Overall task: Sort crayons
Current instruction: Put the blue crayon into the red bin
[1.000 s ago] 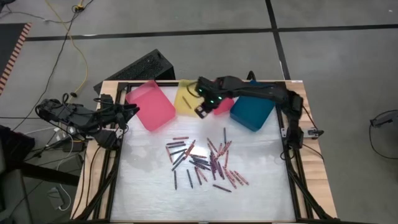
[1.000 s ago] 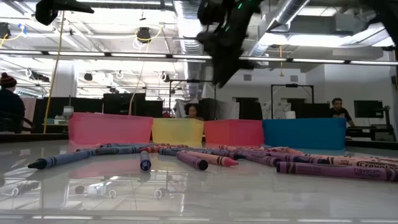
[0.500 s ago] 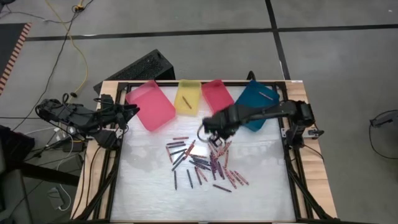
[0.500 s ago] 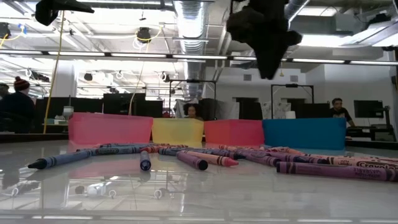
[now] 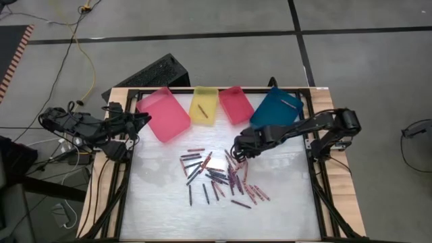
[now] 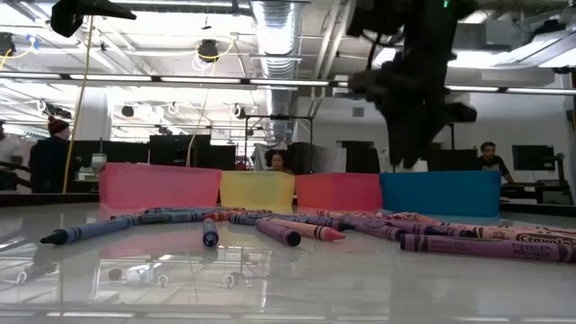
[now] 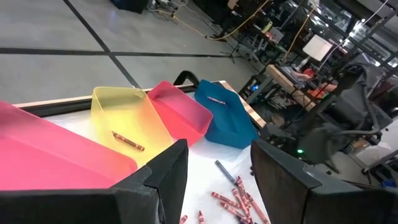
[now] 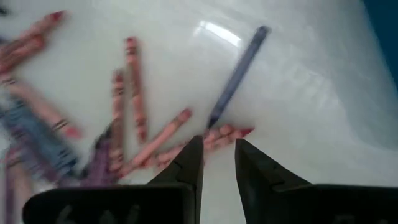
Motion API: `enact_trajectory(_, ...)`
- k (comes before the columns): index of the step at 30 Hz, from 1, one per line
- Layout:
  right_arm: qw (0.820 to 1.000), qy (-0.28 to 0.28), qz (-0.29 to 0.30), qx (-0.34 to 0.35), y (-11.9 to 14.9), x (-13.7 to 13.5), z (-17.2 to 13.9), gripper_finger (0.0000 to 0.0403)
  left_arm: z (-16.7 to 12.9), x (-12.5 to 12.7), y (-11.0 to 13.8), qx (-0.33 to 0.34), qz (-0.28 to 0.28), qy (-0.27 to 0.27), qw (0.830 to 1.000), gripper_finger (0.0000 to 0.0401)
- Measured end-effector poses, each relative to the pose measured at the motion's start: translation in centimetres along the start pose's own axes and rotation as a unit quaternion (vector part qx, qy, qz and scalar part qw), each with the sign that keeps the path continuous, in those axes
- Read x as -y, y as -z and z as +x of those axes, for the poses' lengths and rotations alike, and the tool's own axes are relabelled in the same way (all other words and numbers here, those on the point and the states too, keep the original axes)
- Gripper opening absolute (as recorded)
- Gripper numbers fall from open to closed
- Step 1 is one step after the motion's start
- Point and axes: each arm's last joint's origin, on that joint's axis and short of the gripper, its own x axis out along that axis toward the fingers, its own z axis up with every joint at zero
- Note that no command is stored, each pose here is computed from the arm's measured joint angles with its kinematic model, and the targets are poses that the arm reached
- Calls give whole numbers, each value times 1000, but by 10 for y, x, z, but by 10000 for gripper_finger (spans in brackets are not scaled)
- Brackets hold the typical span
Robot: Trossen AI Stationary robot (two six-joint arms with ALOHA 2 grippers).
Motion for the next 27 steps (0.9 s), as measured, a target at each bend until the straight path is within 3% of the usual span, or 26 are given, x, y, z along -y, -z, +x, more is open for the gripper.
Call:
enact_trajectory(9, 999, 24, -20, -11, -12, 6, 37, 88, 0, 0, 0, 1, -6, -1, 1000, 165)
enact_trajectory(27, 999, 21, 25, 14, -30, 12, 40, 88, 0, 0, 0, 1, -5, 0, 1000, 165)
